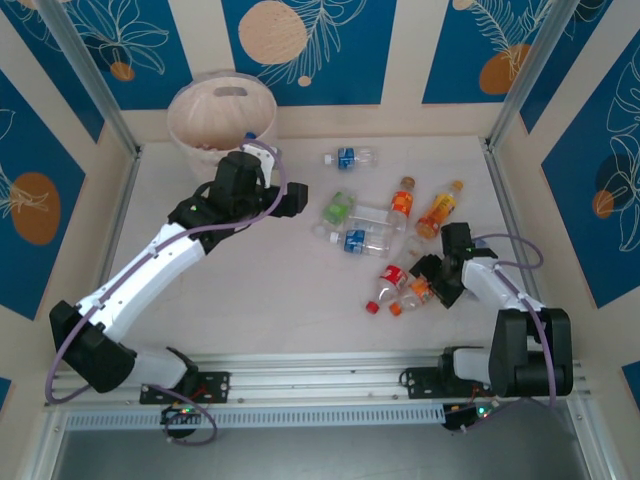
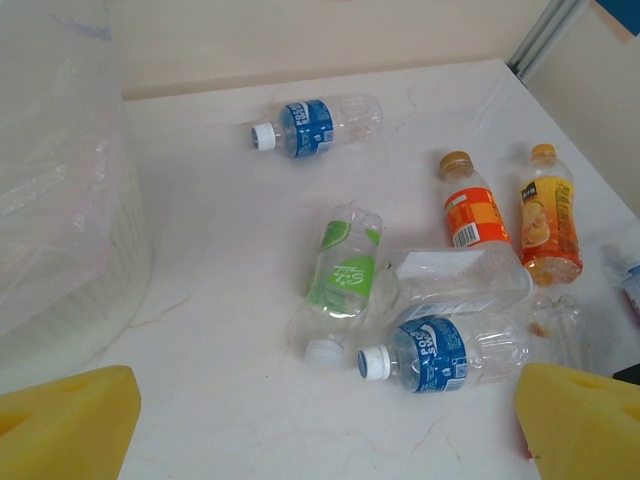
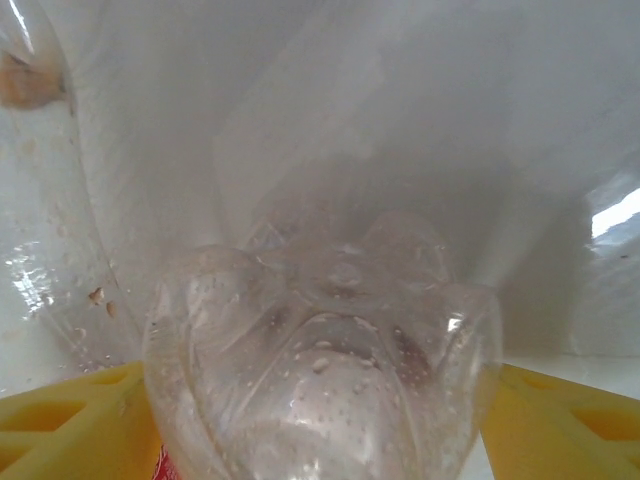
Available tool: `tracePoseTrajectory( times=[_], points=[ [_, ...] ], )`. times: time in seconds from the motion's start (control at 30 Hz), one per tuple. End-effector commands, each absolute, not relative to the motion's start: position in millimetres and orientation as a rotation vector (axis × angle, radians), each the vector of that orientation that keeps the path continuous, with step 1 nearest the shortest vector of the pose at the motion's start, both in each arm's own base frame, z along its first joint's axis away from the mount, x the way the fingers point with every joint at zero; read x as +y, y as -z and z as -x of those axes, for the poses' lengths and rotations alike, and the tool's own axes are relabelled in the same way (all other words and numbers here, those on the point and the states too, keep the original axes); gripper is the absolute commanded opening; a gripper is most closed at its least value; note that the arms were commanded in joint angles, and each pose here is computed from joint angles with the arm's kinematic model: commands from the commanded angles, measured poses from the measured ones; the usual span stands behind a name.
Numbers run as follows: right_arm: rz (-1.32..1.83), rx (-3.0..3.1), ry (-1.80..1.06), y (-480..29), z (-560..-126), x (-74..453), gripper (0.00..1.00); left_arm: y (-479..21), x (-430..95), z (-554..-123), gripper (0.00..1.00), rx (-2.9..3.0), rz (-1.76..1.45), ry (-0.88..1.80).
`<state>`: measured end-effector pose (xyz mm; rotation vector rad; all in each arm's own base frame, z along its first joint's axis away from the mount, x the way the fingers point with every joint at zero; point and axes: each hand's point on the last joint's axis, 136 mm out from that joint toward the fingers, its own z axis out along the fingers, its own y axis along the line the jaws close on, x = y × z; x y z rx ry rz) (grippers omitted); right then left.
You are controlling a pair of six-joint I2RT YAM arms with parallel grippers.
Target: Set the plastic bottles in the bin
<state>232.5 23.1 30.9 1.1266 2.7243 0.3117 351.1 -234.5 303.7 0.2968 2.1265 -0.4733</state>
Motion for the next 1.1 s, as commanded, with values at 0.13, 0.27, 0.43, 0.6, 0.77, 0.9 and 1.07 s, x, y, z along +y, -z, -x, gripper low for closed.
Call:
tracePoseTrajectory(
  times=[0.13, 0.27, 0.43, 0.6, 0.77, 0.9, 1.07],
  points=[
    [-1.158, 2.761, -0.316, -16, -230, 32, 0.80, -304, -234, -354, 0.97, 2.123, -0.280, 0.464],
    [-1.157, 2.756, -0.288, -17, -232, 30, 0.72, -301, -235, -355, 0.97, 2.134, -0.282, 0.459],
    [-1.153, 2.730, -0.267, -22, -231, 26, 0.55, -294, -239, -355, 0.97, 2.154, -0.295, 0.470],
    [-1.109, 2.702, -0.257, -43, -235, 23, 0.51, -292, -247, -356, 0.97, 2.166, -0.325, 0.504],
    [-1.001, 2.632, -0.275, -93, -239, 26, 0.51, -291, -258, -352, 0.98, 2.166, -0.374, 0.570],
    [-0.842, 2.513, -0.350, -151, -252, 37, 0.51, -294, -273, -342, 0.99, 2.148, -0.442, 0.677],
    [-0.588, 2.373, -0.551, -212, -288, 77, 0.51, -298, -298, -326, 0.99, 2.136, -0.543, 0.864]
  ],
)
